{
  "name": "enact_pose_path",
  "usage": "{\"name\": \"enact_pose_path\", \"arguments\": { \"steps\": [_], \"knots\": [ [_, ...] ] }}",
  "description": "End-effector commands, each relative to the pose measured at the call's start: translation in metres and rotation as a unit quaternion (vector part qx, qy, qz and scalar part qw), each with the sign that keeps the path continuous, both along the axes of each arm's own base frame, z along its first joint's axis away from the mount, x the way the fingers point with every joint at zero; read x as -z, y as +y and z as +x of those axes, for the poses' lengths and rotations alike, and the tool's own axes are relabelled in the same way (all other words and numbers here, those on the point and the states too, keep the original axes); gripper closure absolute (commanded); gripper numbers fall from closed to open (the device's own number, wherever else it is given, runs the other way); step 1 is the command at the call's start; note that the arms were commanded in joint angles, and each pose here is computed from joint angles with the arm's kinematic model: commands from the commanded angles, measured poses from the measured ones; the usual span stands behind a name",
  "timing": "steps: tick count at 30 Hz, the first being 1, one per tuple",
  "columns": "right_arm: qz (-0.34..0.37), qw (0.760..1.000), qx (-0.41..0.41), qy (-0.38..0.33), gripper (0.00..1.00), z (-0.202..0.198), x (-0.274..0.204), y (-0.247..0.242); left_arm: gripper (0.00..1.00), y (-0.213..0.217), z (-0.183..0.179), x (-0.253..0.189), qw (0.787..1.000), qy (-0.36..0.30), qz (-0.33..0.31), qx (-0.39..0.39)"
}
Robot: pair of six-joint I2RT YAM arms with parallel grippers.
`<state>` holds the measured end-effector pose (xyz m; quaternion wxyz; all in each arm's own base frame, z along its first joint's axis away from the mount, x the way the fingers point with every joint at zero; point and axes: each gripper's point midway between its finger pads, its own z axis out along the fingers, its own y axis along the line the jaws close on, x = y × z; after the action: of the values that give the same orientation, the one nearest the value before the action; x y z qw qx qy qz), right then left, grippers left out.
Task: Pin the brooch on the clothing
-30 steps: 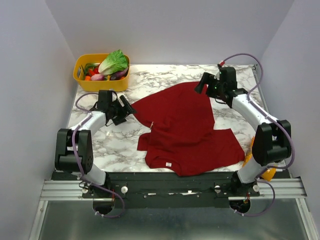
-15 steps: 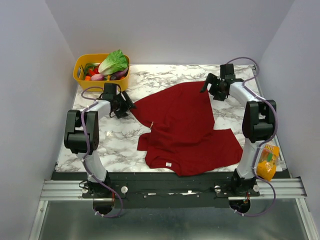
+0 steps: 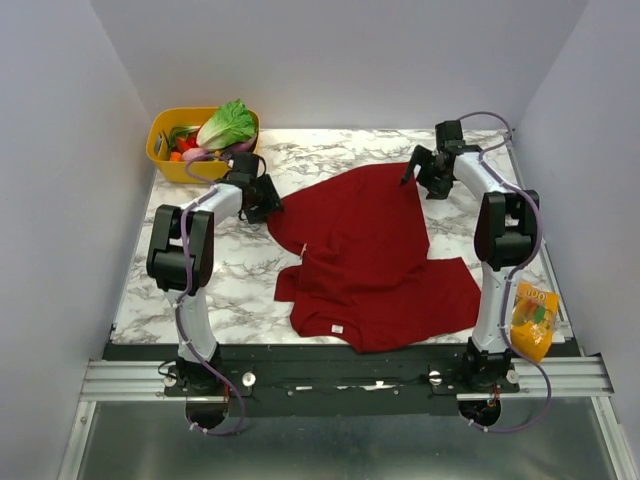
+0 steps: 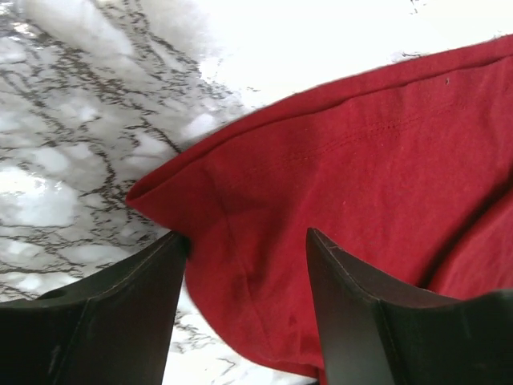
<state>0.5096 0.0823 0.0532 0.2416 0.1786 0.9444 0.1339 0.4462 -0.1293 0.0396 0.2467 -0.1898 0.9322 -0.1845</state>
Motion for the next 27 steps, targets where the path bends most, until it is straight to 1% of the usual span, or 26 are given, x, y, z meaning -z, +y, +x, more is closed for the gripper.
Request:
{"name": "enact_pose_path", "arguments": {
  "steps": [1,2,3,4,5,6,7,8,9,10,11,13,18,20,27],
  "knots": [
    [-0.008,0.999,-0.006,0.032,0.06,0.004,0.009,-0.005,0.37,0.003,-0.027,0.04,0.995,0.082,0.058,0.011],
    [-0.006,0.999,-0.009,0.04,0.11,0.007,0.011,-0.004,0.4,0.001,-0.022,0.037,0.995,0.077,0.061,0.014],
    [0.002,0.999,-0.021,0.043,0.16,0.007,0.011,0.0,0.41,-0.001,-0.024,0.04,0.993,0.082,0.078,0.022],
    [0.005,0.998,-0.025,0.05,0.21,0.007,0.015,0.001,0.48,-0.001,-0.024,0.042,0.992,0.085,0.088,0.026],
    [0.005,0.998,-0.032,0.059,0.29,0.005,0.015,0.002,0.54,-0.002,-0.022,0.041,0.991,0.086,0.096,0.027],
    [0.006,0.998,-0.035,0.059,0.29,0.011,0.015,0.003,0.56,-0.005,-0.022,0.043,0.99,0.094,0.103,0.034],
    [0.004,0.997,-0.038,0.06,0.29,0.013,0.014,0.002,0.6,-0.007,-0.022,0.043,0.989,0.096,0.105,0.038],
    [-0.002,0.996,-0.041,0.078,0.29,0.008,0.016,0.0,0.64,-0.003,-0.021,0.044,0.988,0.095,0.118,0.035],
    [-0.004,0.996,-0.047,0.075,0.29,0.015,0.015,0.001,0.69,-0.004,-0.021,0.043,0.987,0.095,0.121,0.038],
    [-0.005,0.996,-0.05,0.078,0.29,0.016,0.015,0.001,0.81,-0.004,-0.021,0.042,0.987,0.093,0.121,0.04],
    [-0.005,0.994,-0.053,0.094,0.29,0.01,0.017,0.001,0.87,-0.004,-0.021,0.042,0.987,0.092,0.122,0.042],
    [-0.009,0.994,-0.055,0.092,0.29,0.013,0.016,0.001,1.0,-0.005,-0.019,0.032,0.988,0.079,0.127,0.047],
    [-0.038,0.993,-0.049,0.096,0.28,0.012,0.019,-0.011,1.0,0.002,-0.016,-0.005,0.987,0.05,0.146,0.048],
    [-0.043,0.993,-0.054,0.099,0.27,0.013,0.02,-0.01,1.0,0.003,-0.018,-0.013,0.986,0.045,0.151,0.055],
    [-0.064,0.986,-0.105,0.111,0.28,0.011,0.018,0.008,1.0,-0.006,-0.038,-0.042,0.985,0.027,0.143,0.093]
  ]
}}
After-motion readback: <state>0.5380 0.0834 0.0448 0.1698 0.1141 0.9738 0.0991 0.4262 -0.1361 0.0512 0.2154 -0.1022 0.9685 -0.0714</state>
